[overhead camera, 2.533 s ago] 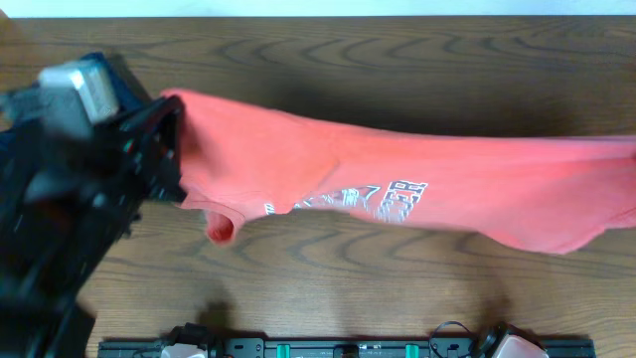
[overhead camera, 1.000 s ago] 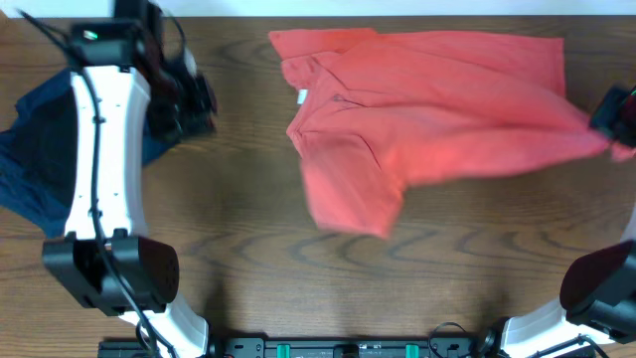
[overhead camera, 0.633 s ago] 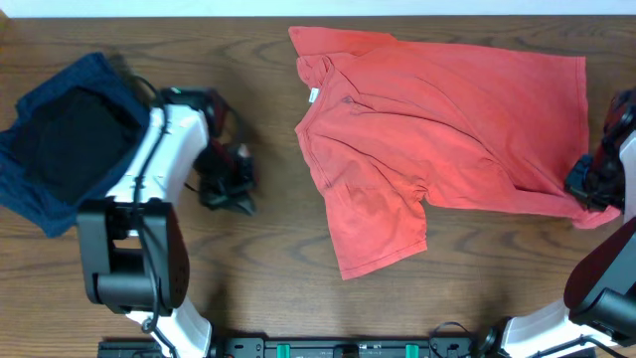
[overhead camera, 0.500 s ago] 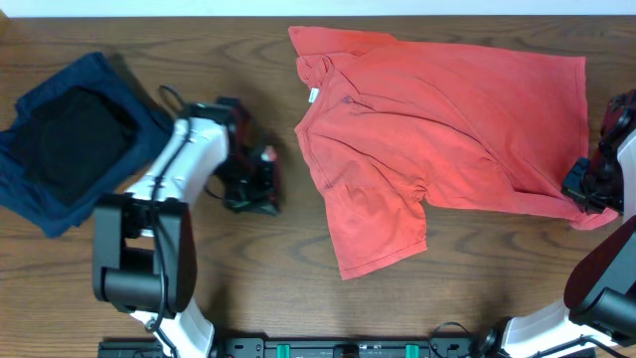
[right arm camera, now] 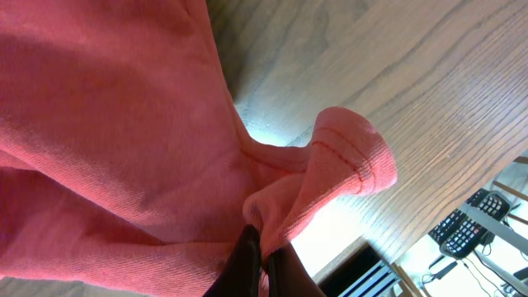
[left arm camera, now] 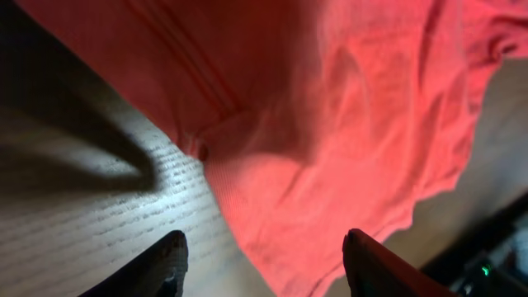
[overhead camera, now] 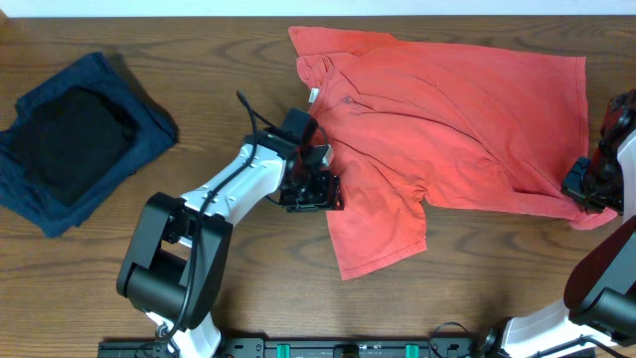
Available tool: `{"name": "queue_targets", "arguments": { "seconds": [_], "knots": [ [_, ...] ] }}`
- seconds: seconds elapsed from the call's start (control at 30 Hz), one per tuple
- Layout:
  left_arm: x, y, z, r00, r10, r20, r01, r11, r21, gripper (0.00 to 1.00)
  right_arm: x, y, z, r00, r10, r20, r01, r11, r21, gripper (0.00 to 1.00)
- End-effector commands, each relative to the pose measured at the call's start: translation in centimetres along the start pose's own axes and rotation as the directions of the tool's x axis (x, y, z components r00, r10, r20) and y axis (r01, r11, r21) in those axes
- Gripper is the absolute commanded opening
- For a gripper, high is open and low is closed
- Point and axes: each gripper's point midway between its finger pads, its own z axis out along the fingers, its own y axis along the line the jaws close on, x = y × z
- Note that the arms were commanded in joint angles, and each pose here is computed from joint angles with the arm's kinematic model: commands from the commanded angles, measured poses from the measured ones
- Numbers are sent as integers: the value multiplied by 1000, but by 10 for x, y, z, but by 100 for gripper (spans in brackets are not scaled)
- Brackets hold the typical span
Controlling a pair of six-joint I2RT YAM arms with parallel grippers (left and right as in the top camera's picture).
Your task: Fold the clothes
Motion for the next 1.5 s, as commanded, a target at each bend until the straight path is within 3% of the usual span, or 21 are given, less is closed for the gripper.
{"name": "queue_targets", "arguments": {
  "seconds": [0.0, 0.3, 0.37, 0.43, 0.5, 0.53, 0.7, 0.83, 0.93, 1.47],
  "knots": [
    [-5, 9, 3, 999, -39, 38, 41, 997, -69, 63, 0, 0, 0, 1000, 21, 4, -21, 1000, 3, 1],
    [-9, 12, 41, 996, -93, 8, 94, 993, -66, 63, -1, 0, 0, 1000, 22, 6, -22, 1000, 1, 1],
    [-5, 12, 49, 995, -96, -10, 95, 993, -74, 59, -1, 0, 0, 1000, 22, 6, -22, 1000, 1, 1],
    [-1, 11, 54, 996, -90, -25, 88, 993, -80, 41, -1, 0, 0, 1000, 22, 7, -22, 1000, 1, 1],
    [0, 10, 55, 996, -88, -31, 86, 993, -83, 10, -2, 0, 0, 1000, 23, 10, -23, 1000, 0, 1],
    [1, 10, 54, 995, -89, -32, 86, 993, -84, 6, -2, 0, 0, 1000, 23, 10, -23, 1000, 0, 1],
    [9, 27, 32, 991, -123, -48, 116, 984, -137, 6, 0, 0, 0, 1000, 21, 5, -21, 1000, 2, 1],
    [19, 71, -14, 980, -199, -8, 187, 936, -299, 6, 1, -7, 1, 1000, 28, -4, -28, 999, 21, 1],
    [27, 80, -44, 976, -217, -2, 207, 931, -301, 6, 8, -13, 2, 999, 33, -35, -32, 999, 30, 1],
    [97, 64, -114, 948, -315, -43, 286, 902, -323, 6, 48, -25, -3, 980, 17, -196, -2, 997, 76, 2]
  ]
}}
